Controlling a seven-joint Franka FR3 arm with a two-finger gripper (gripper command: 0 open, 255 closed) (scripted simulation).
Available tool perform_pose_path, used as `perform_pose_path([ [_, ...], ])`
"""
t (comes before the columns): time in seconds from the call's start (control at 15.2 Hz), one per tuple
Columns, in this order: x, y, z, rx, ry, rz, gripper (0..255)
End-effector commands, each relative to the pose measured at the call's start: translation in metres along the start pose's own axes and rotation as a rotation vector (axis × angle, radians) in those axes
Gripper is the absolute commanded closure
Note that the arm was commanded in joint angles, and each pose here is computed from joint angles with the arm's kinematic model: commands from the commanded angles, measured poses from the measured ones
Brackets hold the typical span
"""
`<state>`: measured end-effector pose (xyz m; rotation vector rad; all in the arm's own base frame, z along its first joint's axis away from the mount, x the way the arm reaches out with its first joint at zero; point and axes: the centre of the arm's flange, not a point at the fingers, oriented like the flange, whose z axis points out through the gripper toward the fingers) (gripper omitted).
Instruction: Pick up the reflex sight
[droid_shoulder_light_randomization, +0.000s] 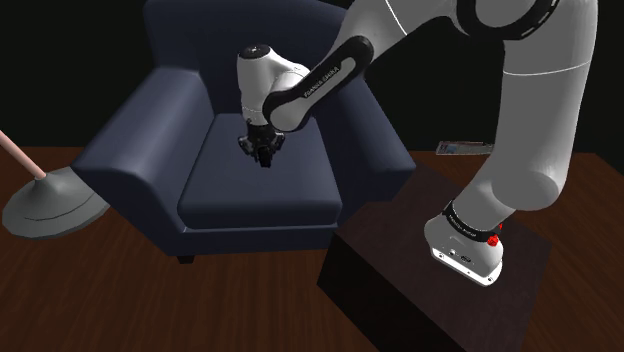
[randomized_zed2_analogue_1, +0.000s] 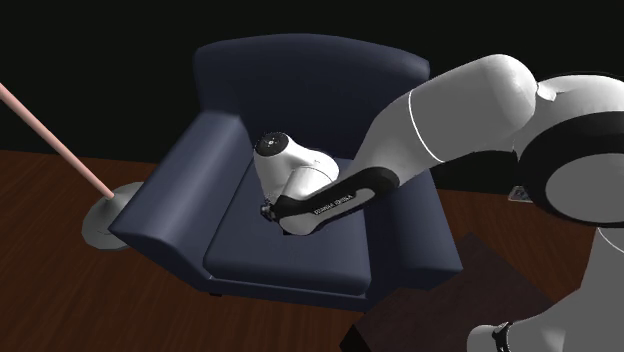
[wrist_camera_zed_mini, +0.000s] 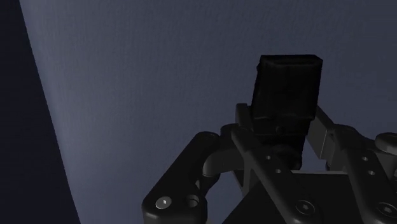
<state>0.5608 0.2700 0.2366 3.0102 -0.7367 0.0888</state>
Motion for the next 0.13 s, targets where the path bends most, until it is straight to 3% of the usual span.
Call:
perform_pose_path([
  [0.0, -0.0009, 0.0008, -0.0068, 0.0, 0.0, 0.0, 255],
  [0.07, -0.0009, 0.0007, -0.0069, 0.0, 0.0, 0.0, 255],
])
